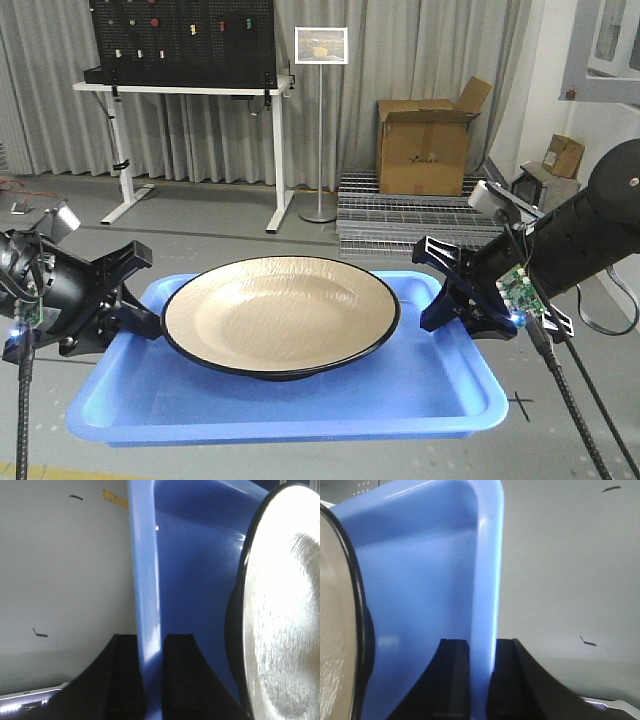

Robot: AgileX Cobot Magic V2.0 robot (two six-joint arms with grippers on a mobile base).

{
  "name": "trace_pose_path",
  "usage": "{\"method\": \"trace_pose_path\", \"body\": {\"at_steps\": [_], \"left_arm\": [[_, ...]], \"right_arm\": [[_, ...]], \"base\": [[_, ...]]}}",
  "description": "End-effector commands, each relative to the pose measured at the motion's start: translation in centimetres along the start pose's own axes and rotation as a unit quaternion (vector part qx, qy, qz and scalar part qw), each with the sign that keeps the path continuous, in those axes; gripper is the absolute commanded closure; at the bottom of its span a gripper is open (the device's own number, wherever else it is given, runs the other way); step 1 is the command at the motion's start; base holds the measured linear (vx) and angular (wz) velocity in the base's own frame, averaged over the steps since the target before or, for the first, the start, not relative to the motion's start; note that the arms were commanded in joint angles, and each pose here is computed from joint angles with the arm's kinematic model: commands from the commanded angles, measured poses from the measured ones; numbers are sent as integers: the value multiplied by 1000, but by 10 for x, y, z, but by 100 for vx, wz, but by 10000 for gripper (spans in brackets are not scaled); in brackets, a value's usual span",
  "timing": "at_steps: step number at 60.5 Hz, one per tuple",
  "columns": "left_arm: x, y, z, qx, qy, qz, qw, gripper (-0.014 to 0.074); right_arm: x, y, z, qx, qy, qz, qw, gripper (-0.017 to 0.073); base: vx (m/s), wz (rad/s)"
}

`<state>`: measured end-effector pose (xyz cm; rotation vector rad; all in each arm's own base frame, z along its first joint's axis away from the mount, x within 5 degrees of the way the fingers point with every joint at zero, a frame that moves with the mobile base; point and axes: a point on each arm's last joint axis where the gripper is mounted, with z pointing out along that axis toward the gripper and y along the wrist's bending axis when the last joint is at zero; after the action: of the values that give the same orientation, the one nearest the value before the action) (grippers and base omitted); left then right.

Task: Place disk in tray to left cabinet
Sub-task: 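Hold the tray level with both grippers while the base drives to the cabinet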

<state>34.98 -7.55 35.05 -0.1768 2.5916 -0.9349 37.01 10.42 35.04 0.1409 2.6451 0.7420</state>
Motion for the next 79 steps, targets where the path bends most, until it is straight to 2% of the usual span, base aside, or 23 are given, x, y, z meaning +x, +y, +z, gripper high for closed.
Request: {"method": "trace_pose_path", "body": {"at_steps": [1, 79], "left_arm": [[7, -44, -25, 116, -19, -13, 993, 594], [7, -44, -24, 115, -18, -14, 993, 594]], "right_arm": [[5, 40, -29, -112, -32, 7, 993, 565], [4, 39, -28, -111, -30, 7, 993, 565]], "base": [[62, -7], [62, -4]]}}
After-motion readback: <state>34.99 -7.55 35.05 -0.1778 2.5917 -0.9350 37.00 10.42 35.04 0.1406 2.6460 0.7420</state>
